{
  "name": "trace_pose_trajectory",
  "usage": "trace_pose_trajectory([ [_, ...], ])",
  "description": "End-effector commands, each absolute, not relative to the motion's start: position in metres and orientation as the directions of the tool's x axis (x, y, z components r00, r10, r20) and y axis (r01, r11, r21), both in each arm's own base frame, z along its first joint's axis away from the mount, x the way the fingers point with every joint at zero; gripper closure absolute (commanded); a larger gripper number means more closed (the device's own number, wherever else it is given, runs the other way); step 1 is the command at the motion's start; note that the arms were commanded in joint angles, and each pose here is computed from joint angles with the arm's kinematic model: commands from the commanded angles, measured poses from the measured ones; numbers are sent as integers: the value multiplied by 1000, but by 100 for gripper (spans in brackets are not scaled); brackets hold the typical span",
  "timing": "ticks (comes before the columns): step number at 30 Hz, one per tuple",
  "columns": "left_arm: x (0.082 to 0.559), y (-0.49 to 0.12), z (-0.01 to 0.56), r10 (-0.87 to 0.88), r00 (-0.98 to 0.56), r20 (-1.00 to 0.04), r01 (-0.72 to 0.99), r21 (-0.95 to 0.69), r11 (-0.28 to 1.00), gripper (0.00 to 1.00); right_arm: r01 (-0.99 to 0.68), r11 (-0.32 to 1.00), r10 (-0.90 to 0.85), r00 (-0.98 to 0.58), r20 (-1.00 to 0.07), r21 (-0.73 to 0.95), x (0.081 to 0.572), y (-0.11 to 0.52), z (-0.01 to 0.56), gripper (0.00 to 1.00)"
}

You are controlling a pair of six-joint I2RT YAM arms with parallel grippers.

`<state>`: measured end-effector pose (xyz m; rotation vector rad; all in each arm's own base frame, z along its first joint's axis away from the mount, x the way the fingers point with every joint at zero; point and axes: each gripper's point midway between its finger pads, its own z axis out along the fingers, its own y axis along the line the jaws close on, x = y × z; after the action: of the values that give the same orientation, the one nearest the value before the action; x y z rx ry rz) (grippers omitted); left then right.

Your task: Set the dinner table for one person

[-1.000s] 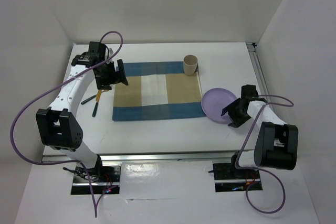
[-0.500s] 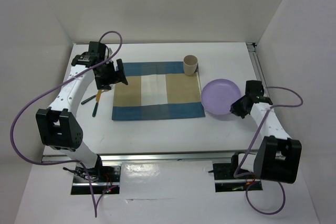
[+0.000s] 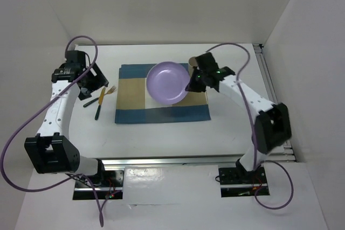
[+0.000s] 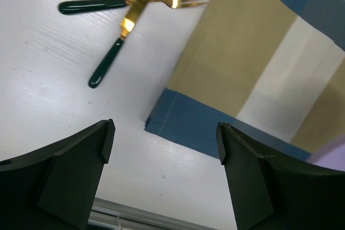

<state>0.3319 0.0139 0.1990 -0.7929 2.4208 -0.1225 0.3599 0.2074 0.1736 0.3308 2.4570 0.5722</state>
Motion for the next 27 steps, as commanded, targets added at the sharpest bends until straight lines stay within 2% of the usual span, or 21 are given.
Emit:
trace_pose_trajectory([
  [1,327,35,195,-606,-602,-519,-591,-220,776,6,48,853,313,-844,-436,519,383,248,163,100],
  [3,325,44,180,-616,-617,-490,-613,-192,767,7,70,861,300,-871,-389,505,394,262,133,100],
  [5,318,46,155,-631,-651,-421,-635,-153,757,7,52,847,293,-876,-383,529,411,277,131,100],
  [6,316,49,147,-641,-654,-402,-648,-140,749,7,73,856,281,-897,-342,512,415,281,106,100],
  [8,314,49,124,-665,-665,-340,-666,-133,734,7,56,860,263,-901,-345,508,425,292,103,100],
  [16,320,64,66,-702,-666,-253,-709,-79,701,7,93,870,263,-918,-298,483,432,297,60,99],
  [17,322,64,63,-702,-668,-248,-709,-76,701,7,93,870,263,-918,-297,483,432,297,60,95],
  [18,322,69,56,-708,-664,-241,-718,-60,693,7,102,876,260,-924,-282,472,430,296,53,83],
  [19,322,69,53,-709,-666,-233,-719,-55,693,7,99,874,261,-921,-288,477,432,297,56,76],
  [21,324,72,51,-708,-665,-237,-722,-40,691,7,98,874,261,-921,-288,477,432,297,56,51],
  [22,323,75,51,-707,-663,-246,-724,-26,689,7,95,872,262,-919,-294,481,432,297,61,31],
  [24,320,80,45,-707,-667,-236,-727,-3,687,7,86,877,262,-910,-321,473,432,292,72,23],
  [27,323,86,38,-698,-672,-249,-724,23,689,7,54,877,256,-894,-368,478,431,293,99,18],
])
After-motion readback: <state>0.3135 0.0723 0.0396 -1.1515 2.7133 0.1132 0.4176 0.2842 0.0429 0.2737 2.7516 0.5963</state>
